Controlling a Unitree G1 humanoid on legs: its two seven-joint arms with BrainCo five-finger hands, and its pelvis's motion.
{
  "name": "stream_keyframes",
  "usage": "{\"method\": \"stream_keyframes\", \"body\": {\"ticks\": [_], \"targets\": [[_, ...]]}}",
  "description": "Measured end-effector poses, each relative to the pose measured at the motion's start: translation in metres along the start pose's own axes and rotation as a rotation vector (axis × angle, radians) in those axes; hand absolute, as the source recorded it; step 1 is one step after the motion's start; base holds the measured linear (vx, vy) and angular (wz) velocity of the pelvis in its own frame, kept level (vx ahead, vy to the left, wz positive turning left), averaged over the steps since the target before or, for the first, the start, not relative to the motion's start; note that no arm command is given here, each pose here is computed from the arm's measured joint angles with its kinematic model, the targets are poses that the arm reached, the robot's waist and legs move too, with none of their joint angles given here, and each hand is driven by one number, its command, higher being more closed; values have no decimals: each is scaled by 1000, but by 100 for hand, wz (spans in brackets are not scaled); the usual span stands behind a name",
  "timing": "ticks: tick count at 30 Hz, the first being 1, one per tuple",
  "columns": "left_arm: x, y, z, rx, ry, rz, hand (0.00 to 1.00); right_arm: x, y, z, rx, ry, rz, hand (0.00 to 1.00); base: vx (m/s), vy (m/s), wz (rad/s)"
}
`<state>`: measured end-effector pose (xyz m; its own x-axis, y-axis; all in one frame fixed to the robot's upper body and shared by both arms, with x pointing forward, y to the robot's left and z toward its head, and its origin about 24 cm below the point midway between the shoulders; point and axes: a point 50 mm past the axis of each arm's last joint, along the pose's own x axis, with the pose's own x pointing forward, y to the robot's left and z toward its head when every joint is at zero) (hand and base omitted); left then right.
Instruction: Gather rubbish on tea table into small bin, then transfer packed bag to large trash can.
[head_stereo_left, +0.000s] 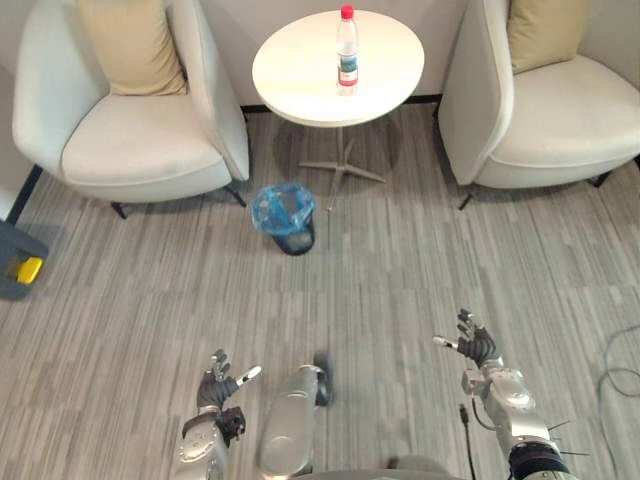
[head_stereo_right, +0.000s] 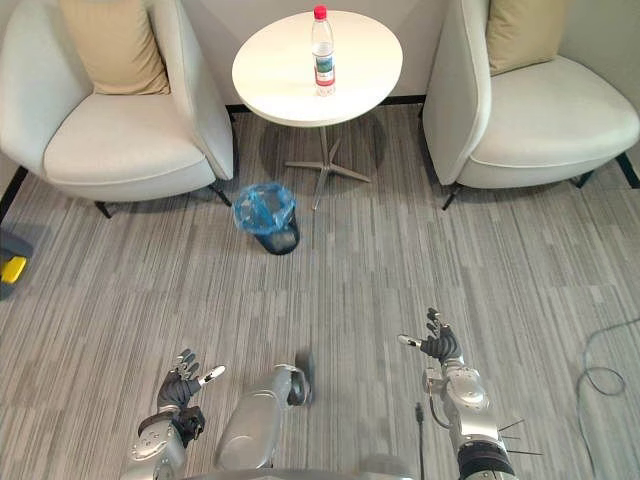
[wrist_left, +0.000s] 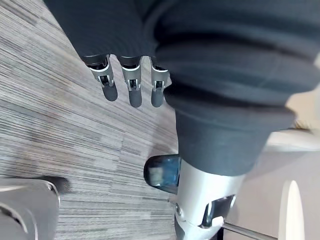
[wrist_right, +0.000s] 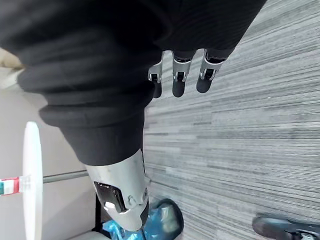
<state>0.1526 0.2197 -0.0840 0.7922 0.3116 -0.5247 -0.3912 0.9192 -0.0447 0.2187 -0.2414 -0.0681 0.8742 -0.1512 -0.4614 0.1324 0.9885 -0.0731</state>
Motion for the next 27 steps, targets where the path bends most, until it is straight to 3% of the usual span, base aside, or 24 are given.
{"method": "stream_keyframes", "body": {"ticks": [6, 12, 19, 27], "targets": [[3, 8, 9, 30, -39, 28, 0, -6, 12, -14, -40, 35, 59, 0, 652, 107, 25], [11, -1, 11, 25, -35, 14, 0, -18, 1, -29, -43, 81, 27, 0, 593, -212, 90], [12, -23, 6, 9, -9, -58, 0, -20, 3, 11, 24, -122, -27, 0, 464, -233, 56], [8, -24, -9, 46, 47, -73, 0, -29, 12, 34, 42, -263, -13, 0, 159, 62, 8]]}}
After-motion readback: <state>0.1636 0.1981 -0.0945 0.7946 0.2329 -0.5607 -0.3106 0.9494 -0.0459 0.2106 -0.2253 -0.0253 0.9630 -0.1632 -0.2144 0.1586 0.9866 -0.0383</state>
